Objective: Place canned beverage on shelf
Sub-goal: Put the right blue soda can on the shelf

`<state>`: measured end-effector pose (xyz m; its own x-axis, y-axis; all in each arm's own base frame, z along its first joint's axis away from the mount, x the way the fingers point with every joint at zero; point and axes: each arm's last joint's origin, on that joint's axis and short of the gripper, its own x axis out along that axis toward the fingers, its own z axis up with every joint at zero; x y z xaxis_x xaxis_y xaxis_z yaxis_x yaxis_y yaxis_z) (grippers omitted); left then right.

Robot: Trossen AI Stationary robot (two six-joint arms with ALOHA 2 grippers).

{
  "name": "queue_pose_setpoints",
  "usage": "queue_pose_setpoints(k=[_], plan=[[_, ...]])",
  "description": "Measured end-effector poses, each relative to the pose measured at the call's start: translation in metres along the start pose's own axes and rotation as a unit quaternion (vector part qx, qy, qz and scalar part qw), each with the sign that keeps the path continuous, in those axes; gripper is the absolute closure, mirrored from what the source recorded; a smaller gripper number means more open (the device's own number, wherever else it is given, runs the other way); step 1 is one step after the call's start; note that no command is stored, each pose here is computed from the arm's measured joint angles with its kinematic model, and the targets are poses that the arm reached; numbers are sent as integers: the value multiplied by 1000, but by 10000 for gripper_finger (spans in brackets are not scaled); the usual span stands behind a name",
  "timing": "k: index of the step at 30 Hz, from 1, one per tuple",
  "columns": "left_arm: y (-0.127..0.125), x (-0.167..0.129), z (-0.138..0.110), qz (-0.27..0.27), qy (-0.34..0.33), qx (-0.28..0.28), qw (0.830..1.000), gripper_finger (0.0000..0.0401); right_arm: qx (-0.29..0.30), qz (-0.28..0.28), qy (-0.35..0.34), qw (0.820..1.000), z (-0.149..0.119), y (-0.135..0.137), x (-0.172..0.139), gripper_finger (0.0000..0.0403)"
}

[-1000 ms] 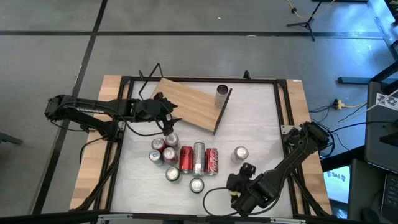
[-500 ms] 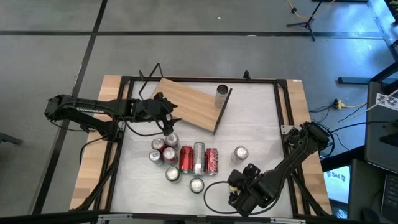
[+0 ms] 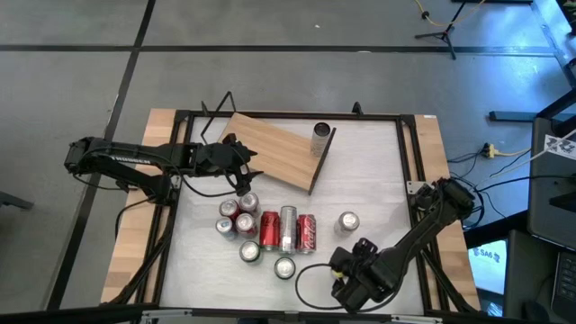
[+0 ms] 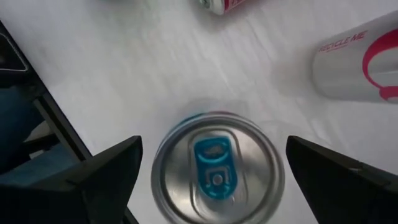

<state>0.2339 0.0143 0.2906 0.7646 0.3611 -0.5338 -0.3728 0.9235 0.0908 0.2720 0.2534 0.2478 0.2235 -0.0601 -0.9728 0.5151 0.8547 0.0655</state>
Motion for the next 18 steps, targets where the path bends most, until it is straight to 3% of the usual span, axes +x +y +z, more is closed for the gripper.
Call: queue_pose_setpoints(k=[5, 15, 18], plan=[[0, 0, 0, 0, 0, 0, 1000, 114, 0, 1, 0, 1000, 0, 0, 0, 36], [0, 0, 0, 0, 0, 0, 1000, 114, -2, 2, -1, 1000, 0, 0, 0, 165], [0, 0, 0, 0, 0, 0, 1000, 113, -14, 2, -1, 1000, 0, 1, 0, 184]])
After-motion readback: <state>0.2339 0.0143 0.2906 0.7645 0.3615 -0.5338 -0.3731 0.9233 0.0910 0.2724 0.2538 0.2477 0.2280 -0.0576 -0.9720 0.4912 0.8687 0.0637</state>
